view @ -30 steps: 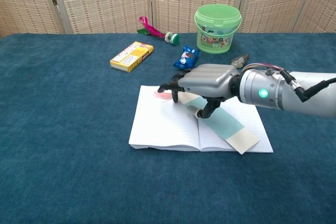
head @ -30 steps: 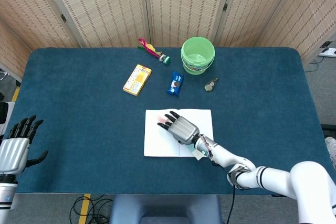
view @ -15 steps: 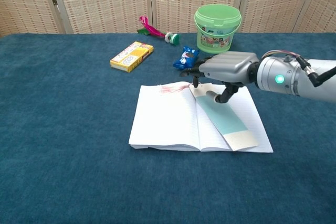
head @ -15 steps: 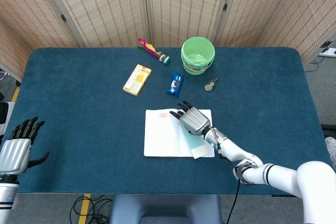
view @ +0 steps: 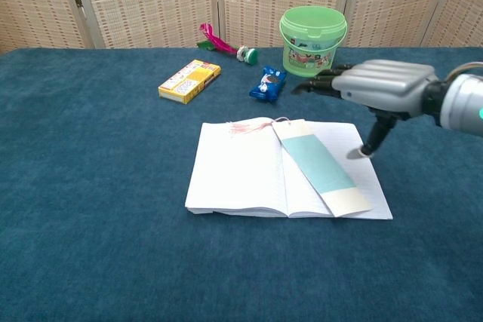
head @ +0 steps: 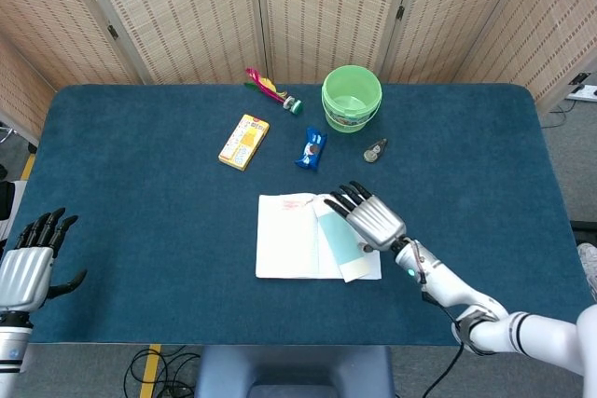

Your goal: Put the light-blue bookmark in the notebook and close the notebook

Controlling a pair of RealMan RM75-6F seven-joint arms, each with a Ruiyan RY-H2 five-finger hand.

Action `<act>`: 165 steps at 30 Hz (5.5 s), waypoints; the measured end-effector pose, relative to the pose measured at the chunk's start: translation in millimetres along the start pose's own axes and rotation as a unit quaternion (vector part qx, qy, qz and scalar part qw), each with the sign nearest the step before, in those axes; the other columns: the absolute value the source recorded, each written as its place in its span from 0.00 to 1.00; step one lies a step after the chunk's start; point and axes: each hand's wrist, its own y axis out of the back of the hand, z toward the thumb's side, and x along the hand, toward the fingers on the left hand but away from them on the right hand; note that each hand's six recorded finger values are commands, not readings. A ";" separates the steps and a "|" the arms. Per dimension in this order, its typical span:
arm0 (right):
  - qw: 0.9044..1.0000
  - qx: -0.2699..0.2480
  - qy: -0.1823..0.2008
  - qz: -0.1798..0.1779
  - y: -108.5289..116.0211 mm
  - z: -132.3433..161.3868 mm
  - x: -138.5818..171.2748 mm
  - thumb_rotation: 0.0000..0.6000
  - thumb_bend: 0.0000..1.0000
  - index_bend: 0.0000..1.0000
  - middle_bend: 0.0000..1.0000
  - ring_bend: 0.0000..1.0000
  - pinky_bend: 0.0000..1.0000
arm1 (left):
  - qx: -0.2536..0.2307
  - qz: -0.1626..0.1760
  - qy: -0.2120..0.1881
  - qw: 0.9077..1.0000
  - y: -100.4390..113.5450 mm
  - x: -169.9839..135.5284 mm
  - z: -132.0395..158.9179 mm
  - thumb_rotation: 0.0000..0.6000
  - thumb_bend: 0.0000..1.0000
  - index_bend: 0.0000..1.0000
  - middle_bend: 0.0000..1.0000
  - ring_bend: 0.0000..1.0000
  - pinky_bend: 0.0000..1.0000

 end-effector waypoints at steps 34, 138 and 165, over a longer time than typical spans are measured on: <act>0.998 0.008 0.059 0.026 -35.5 39.7 28.6 1.00 0.00 0.00 0.00 0.00 0.00 | -0.004 -0.013 -0.004 1.000 -4.2 -2.6 6.1 1.00 0.27 0.14 0.05 0.06 0.14; 0.997 0.021 -0.038 0.058 -2.6 3.8 -107.2 1.00 0.55 0.00 0.19 0.00 0.00 | -0.019 -0.036 0.014 0.999 -12.0 -13.2 -11.6 1.00 0.27 0.14 0.04 0.06 0.14; 0.997 -0.008 -0.062 0.049 -5.3 -4.0 -77.7 1.00 0.32 0.00 0.09 0.00 0.00 | -0.029 -0.040 0.001 0.999 -15.8 -9.0 -7.0 1.00 0.27 0.14 0.04 0.06 0.14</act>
